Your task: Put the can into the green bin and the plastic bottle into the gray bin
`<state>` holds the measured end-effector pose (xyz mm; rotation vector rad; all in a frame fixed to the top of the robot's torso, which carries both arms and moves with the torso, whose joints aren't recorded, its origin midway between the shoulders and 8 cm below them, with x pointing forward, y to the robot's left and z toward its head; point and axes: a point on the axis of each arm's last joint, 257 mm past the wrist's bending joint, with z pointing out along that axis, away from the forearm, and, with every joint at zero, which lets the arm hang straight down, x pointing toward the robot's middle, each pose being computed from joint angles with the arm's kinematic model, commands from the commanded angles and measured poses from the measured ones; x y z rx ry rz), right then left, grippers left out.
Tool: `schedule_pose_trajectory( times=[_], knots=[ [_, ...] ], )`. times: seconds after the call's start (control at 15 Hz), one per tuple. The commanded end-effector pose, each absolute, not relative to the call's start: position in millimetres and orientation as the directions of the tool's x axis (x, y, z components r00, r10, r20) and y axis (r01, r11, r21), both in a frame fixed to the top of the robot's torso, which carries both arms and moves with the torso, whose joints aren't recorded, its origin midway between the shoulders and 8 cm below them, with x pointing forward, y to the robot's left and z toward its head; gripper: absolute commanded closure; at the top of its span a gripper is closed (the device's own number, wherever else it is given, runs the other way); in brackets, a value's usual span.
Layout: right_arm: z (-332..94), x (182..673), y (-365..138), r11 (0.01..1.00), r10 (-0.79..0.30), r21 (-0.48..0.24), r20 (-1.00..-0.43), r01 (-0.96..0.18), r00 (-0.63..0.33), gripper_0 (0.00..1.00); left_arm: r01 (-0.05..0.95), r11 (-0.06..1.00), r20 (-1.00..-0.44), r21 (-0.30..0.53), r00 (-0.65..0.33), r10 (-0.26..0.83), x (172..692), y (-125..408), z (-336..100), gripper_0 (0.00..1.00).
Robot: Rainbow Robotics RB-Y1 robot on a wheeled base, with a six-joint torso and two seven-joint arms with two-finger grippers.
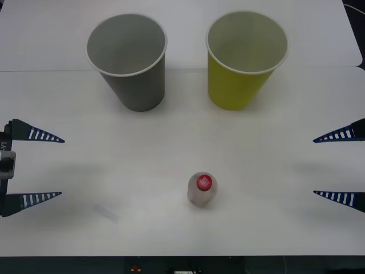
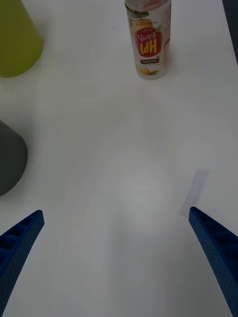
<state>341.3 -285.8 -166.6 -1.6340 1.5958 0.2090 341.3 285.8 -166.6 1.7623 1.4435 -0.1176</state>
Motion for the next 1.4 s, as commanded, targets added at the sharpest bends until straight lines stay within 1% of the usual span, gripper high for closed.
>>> schedule_pose_trajectory(
  times=[0.07, 0.13, 0.27, 0.47, 0.6, 0.73, 0.8, 1.07, 1.27, 1.4],
  knots=[
    [-167, 341, -286, 0.143, -0.755, -0.429, -0.630, -0.892, 0.182, 0.00, 0.847, 0.010, -0.546, 0.532, 0.334, 0.769, 341, 286, -167, 0.00],
    [-171, 336, -280, 0.164, -0.733, -0.410, -0.659, -0.897, 0.168, 0.00, 0.847, 0.010, -0.546, 0.532, 0.334, 0.769, 341, 286, -167, 0.00],
    [-166, 335, -276, 0.177, -0.715, -0.412, -0.677, -0.894, 0.171, 0.00, 0.847, 0.010, -0.546, 0.532, 0.334, 0.769, 341, 286, -167, 0.00],
    [-168, 334, -274, 0.188, -0.708, -0.408, -0.687, -0.893, 0.164, 0.00, 0.847, 0.010, -0.546, 0.532, 0.334, 0.769, 341, 286, -167, 0.00],
    [-178, 329, -271, 0.207, -0.672, -0.368, -0.727, -0.907, 0.141, 0.00, 0.847, 0.010, -0.546, 0.532, 0.334, 0.769, 341, 286, -167, 0.00],
    [-187, 326, -265, 0.199, -0.623, -0.362, -0.764, -0.911, 0.168, 0.00, 0.847, 0.010, -0.546, 0.532, 0.334, 0.769, 341, 286, -167, 0.00],
    [-191, 324, -262, 0.192, -0.608, -0.361, -0.774, -0.913, 0.178, 0.00, 0.847, 0.010, -0.546, 0.532, 0.334, 0.769, 341, 286, -167, 0.00],
    [-206, 328, -248, 0.185, -0.553, -0.392, -0.799, -0.901, 0.235, 0.00, 0.847, 0.010, -0.546, 0.532, 0.334, 0.769, 341, 286, -167, 0.00],
    [-218, 330, -237, 0.192, -0.520, -0.361, -0.826, -0.912, 0.218, 0.00, 0.847, 0.010, -0.546, 0.532, 0.334, 0.769, 341, 286, -167, 0.00],
    [-225, 333, -227, 0.190, -0.498, -0.354, -0.839, -0.916, 0.221, 0.00, 0.847, 0.010, -0.546, 0.532, 0.334, 0.769, 341, 286, -167, 0.00]
  ],
)
